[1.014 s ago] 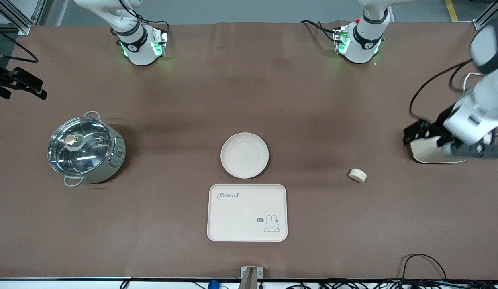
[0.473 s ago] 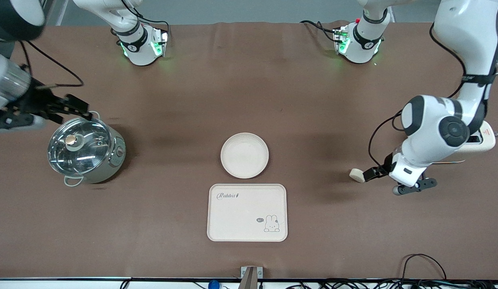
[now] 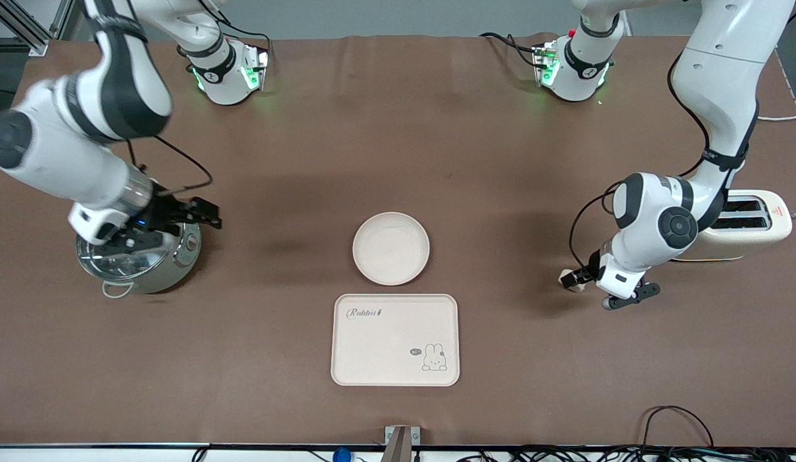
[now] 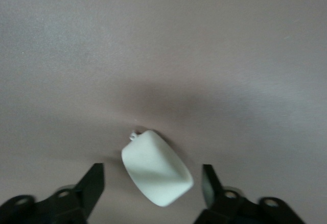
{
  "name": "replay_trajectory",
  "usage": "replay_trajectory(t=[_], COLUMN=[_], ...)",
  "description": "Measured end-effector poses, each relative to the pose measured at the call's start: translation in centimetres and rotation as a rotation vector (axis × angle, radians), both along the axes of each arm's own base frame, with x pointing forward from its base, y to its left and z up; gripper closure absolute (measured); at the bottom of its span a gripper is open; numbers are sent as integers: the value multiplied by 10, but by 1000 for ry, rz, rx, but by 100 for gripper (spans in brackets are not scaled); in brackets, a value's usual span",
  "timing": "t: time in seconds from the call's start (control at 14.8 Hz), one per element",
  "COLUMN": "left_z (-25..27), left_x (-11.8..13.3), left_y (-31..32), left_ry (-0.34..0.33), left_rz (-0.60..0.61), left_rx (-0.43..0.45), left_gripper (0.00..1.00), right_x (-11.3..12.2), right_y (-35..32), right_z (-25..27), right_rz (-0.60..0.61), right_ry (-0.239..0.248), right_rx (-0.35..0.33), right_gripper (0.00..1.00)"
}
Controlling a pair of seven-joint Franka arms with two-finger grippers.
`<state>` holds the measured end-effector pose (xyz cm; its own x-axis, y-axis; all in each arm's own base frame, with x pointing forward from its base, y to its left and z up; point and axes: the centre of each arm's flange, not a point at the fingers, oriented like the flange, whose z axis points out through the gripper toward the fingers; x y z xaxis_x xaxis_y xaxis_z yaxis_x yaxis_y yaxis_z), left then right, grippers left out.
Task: Place bun in plate and plate on tray
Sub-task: 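Carry the bun over the plate while the right gripper reaches the plate rim, then lower the bun into the plate and open the left gripper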
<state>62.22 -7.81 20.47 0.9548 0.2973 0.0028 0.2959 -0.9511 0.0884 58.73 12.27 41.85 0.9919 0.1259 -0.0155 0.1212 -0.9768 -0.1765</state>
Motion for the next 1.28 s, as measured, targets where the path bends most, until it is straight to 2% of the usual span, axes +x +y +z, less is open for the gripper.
replay_trajectory(t=[0.14, 0.34, 0.47, 0.54, 0.88, 1.08, 1.28], left_z=[-3, -2, -1, 0, 19, 48, 79], left_x=[0, 0, 0, 0, -9, -25, -57], left_y=[1, -1, -8, -16, -100, -193, -297], left_ry=[1, 2, 3, 3, -4, -8, 7], left_rz=[-3, 23, 50, 57, 81, 100, 104], left_rx=[5, 4, 1, -4, -59, -103, -115], left_gripper=[45, 73, 88, 91, 91, 91, 92], right_x=[4, 7, 5, 1, -20, -31, -37], right_y=[28, 52, 75, 91, 155, 181, 199], right_z=[-34, -75, -95, -104, -148, -181, -211], right_rz=[8, -27, -12, -11, -64, -90, -153], right_ry=[14, 48, 49, 50, 79, 88, 73], right_rx=[17, 82, 88, 87, 85, 112, 125], right_gripper=[0, 0, 0, 0, 0, 0, 0])
